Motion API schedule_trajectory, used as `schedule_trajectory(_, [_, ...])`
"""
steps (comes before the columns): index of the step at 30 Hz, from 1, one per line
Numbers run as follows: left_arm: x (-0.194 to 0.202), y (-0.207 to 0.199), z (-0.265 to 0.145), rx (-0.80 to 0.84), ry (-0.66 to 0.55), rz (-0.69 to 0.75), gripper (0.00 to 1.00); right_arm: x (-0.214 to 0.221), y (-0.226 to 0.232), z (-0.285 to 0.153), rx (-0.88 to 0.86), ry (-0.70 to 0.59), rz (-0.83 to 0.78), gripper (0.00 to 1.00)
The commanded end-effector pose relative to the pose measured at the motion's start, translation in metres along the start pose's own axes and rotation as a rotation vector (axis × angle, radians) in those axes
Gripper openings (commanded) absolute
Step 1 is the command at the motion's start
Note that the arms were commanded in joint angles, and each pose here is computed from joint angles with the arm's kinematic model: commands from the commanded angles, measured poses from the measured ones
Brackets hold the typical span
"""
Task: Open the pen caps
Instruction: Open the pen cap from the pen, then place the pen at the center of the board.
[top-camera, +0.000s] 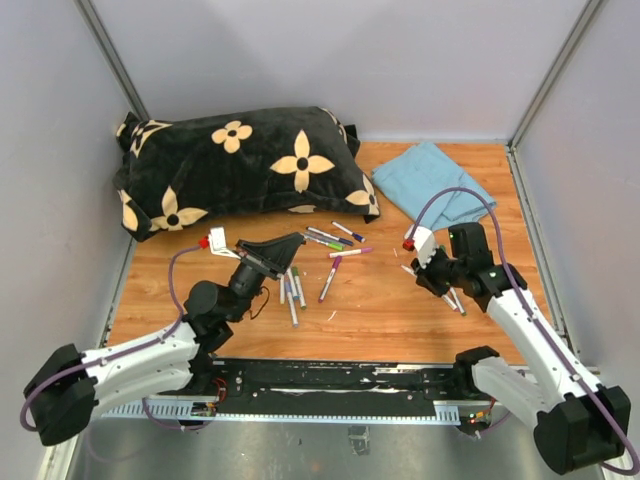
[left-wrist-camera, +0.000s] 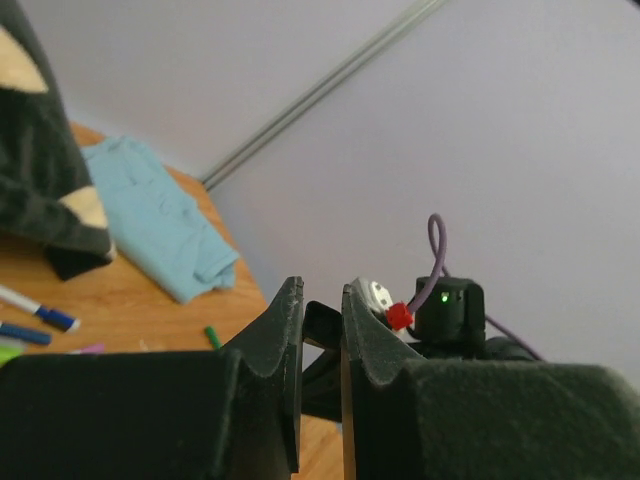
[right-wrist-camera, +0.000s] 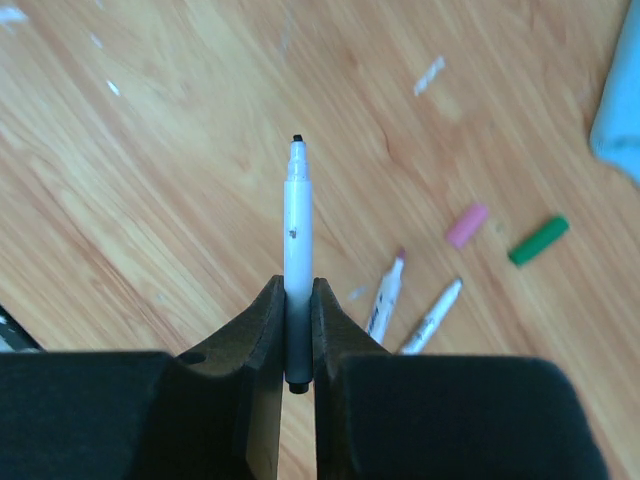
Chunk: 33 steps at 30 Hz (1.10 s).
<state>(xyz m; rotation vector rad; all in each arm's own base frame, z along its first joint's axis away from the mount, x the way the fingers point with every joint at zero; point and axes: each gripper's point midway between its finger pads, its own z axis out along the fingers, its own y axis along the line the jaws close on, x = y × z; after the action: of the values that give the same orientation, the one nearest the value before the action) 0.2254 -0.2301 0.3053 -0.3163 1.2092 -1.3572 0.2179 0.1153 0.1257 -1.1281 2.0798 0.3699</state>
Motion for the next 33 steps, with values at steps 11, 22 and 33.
schedule_trajectory(11, [0.045, 0.070, -0.072, -0.191, 0.216, -0.029, 0.00, 0.095, -0.029, 0.000, 0.144, 0.435, 0.096, 0.04])
schedule_trajectory(22, [0.060, 0.077, -0.076, -0.216, 0.276, -0.051, 0.00, 0.120, -0.031, 0.010, 0.115, 0.590, 0.147, 0.09])
schedule_trajectory(33, [0.057, 0.076, -0.076, -0.209, 0.266, -0.052, 0.00, 0.133, -0.027, 0.014, 0.082, 0.654, 0.159, 0.23])
